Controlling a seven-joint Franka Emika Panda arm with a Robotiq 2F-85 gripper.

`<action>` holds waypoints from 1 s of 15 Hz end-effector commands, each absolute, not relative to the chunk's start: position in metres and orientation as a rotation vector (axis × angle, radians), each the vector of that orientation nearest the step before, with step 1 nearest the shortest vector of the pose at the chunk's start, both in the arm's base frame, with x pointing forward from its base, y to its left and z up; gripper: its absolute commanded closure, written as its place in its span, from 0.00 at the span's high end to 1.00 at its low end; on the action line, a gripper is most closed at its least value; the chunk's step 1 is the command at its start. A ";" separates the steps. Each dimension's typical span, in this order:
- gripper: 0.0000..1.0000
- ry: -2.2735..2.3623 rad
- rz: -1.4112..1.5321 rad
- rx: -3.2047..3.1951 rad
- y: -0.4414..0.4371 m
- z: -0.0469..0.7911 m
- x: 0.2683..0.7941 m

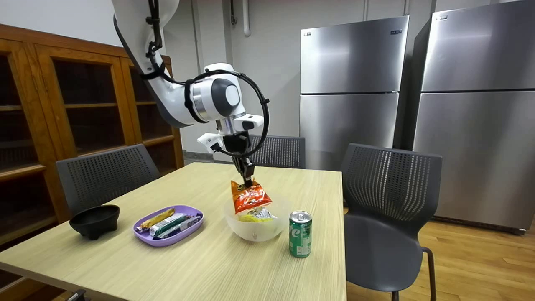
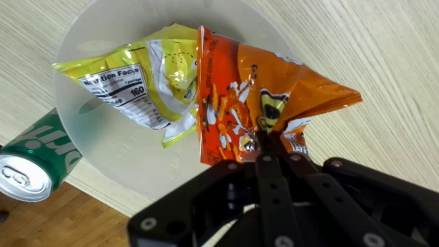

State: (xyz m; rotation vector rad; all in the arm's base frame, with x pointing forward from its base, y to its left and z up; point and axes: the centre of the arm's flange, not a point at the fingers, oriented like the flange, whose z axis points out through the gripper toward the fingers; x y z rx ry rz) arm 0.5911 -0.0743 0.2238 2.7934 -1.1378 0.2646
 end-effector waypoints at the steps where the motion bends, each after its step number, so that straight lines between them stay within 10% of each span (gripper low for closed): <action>1: 0.27 -1.125 0.289 2.800 -0.070 0.229 0.593; 10: 0.94 -1.061 0.408 2.829 -0.059 0.253 0.559; 15: 1.00 -0.955 0.409 2.844 -0.053 0.267 0.528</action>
